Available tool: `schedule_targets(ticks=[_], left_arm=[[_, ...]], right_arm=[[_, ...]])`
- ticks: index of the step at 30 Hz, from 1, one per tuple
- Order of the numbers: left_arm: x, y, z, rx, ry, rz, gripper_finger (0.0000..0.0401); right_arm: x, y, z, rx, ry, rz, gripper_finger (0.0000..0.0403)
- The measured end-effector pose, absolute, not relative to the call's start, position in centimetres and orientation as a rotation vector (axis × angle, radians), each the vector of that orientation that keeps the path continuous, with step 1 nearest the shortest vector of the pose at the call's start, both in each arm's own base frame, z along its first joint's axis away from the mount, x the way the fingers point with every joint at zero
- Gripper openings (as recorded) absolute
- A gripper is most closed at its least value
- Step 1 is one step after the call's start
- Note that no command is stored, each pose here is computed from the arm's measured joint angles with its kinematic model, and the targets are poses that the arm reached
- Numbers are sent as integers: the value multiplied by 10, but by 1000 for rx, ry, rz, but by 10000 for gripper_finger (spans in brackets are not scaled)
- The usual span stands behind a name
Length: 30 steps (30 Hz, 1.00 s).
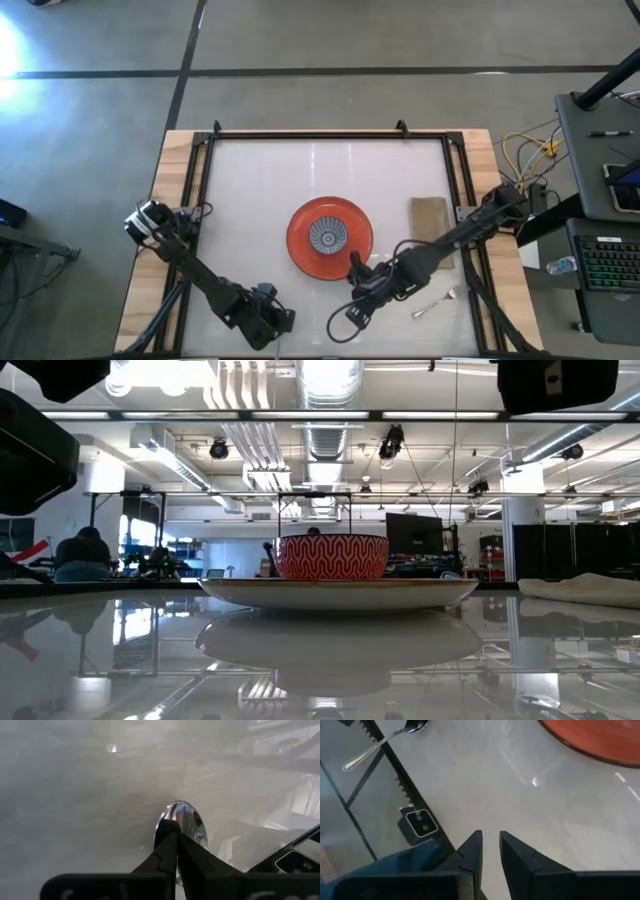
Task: Set table place
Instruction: Put the spoon into the blue bowl
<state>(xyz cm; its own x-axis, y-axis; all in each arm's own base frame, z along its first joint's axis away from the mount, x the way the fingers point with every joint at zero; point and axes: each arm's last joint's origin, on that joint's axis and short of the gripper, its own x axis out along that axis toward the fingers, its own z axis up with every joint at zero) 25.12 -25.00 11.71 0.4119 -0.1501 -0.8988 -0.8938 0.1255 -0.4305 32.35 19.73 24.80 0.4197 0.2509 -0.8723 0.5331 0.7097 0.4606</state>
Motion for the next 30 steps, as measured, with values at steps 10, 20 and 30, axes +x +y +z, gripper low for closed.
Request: schedule_targets(ticks=[10, 20, 30], left_arm=[[250, -232, 106, -1345, 1045, 776, 0], [255, -210, 98, -1327, 918, 834, 0], [277, -180, 98, -1287, 791, 876, 0]], right_arm=[[324, 197, 248, 791, 1138, -213, 59], [324, 197, 248, 778, 1137, -204, 59], [326, 192, 248, 776, 1107, -238, 59]])
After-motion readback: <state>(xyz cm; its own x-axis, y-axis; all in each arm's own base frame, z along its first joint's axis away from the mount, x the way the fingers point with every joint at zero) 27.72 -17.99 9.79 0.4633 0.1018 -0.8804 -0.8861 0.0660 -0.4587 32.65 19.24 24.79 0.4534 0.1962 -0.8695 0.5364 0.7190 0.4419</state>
